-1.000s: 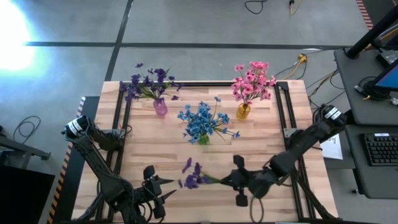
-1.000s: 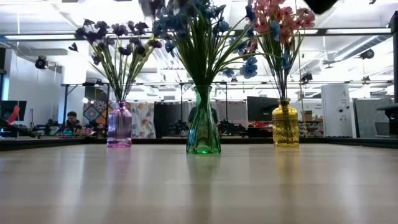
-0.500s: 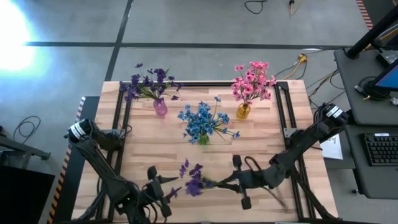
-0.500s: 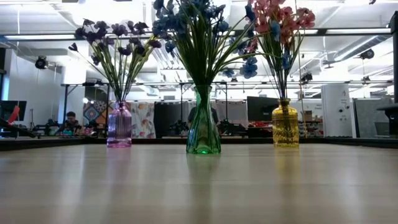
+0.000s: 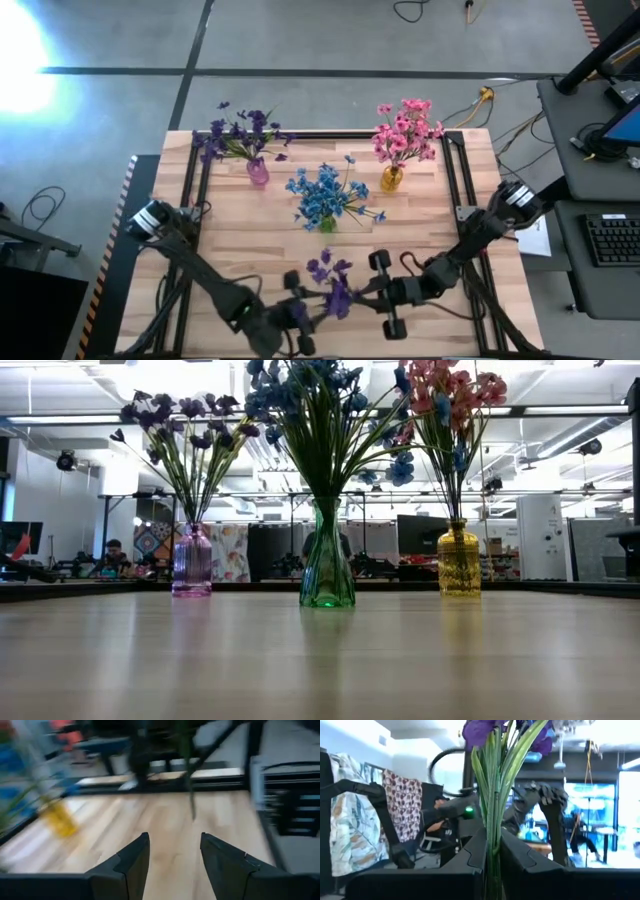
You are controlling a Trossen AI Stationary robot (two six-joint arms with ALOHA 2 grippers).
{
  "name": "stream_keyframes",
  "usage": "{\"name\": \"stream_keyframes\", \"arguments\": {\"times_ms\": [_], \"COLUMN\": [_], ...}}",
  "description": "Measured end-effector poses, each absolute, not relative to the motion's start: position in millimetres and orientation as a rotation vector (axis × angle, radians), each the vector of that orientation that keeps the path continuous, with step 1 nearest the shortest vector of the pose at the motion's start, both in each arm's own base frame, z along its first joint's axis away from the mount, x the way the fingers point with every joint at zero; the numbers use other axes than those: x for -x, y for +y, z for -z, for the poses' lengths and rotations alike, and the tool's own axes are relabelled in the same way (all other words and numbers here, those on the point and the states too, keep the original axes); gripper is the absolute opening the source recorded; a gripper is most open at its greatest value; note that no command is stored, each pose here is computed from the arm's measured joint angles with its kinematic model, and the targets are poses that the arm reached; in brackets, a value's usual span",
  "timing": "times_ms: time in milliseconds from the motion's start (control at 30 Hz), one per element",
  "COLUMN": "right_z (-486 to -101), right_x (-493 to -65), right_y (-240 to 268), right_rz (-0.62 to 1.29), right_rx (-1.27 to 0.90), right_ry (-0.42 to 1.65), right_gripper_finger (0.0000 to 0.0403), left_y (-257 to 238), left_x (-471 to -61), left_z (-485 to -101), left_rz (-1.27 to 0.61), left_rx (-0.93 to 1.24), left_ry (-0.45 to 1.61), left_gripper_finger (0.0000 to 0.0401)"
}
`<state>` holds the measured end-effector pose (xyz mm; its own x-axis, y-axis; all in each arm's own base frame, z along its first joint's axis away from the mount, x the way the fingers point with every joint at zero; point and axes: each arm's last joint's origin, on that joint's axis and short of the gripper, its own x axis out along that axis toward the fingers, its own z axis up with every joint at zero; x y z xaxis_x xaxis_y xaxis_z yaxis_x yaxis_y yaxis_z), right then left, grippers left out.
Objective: Sort flowers into vase by color
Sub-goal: Put the violet flowers into the violet vase
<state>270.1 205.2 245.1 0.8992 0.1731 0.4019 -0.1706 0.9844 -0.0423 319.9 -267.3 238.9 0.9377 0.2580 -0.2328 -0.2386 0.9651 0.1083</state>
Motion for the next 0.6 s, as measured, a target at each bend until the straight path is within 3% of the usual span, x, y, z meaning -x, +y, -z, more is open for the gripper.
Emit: {"name": "stream_keyframes", "arguments": {"times_ms": [200,600], "right_z": [-250.2,-255.0], "right_x": [-284.4,-291.7], "right_y": [218.2,223.4], "right_rz": [-0.191,-0.213], "right_rx": [0.086,0.155], "right_ry": [-0.464,-0.522], "right_gripper_finger": [0.0028,0.0028], "left_y": [-261.4,-273.4], "left_x": [-346.7,-375.8], "left_z": [-256.9,-257.9], "left_rz": [-0.208,-0.062], "left_rx": [-0.067,-0.130], "left_ry": [0.162,0.124], "left_gripper_finger": [0.0164,0.0164]}}
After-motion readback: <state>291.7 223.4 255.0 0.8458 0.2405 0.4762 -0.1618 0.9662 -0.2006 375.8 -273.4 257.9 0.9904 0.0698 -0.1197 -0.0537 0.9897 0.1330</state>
